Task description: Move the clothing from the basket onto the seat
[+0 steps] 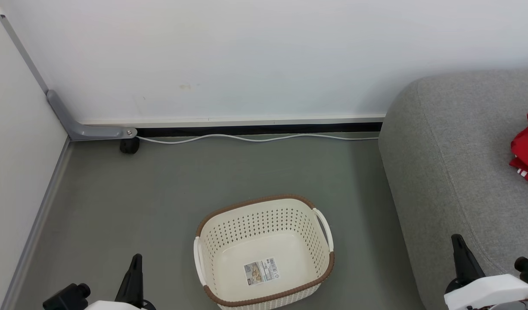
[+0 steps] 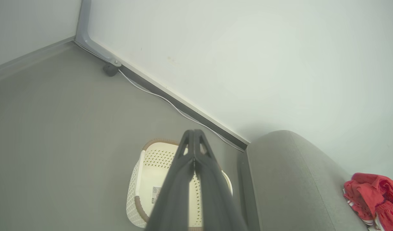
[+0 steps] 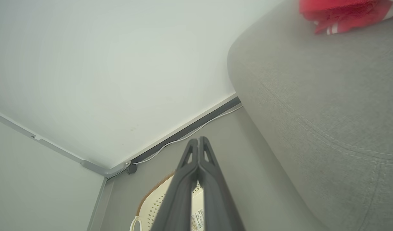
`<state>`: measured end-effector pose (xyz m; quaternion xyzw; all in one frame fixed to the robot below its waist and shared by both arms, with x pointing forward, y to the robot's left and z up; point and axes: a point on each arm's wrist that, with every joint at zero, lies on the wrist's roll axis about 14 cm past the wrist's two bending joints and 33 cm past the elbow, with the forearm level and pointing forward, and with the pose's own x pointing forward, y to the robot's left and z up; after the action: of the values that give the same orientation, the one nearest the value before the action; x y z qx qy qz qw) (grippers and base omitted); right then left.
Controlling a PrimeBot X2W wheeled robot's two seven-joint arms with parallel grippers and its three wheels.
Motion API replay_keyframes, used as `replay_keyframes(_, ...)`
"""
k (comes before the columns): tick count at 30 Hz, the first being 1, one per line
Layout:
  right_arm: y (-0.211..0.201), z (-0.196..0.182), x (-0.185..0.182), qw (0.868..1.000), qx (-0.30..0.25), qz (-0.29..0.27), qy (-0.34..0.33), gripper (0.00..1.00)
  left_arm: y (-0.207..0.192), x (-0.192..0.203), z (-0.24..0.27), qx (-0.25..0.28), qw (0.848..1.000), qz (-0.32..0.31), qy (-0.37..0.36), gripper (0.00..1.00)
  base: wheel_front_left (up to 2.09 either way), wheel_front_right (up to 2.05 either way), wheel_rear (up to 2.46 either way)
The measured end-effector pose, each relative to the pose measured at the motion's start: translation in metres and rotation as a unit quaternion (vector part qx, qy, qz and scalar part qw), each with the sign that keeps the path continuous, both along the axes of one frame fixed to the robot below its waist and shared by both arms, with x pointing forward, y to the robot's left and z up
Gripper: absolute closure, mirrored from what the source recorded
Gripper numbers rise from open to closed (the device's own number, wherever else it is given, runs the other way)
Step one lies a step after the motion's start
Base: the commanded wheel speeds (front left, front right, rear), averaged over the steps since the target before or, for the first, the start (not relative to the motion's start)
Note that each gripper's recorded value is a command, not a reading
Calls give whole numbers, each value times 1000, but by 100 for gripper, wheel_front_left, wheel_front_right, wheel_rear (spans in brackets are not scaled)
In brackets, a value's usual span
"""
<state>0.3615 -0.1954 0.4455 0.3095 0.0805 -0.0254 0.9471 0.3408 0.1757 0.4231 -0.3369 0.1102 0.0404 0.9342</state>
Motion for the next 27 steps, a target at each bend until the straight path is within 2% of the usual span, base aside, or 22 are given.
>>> replay_keyframes(10,-2,3,1,999,49,-14,-1,100,1,6,7,-48,999,13,-6,100,0,0,0)
replay_keyframes(27,-6,7,4,988,147,-40,-2,100,6,11,12,-140,989,37,-8,100,0,0,0)
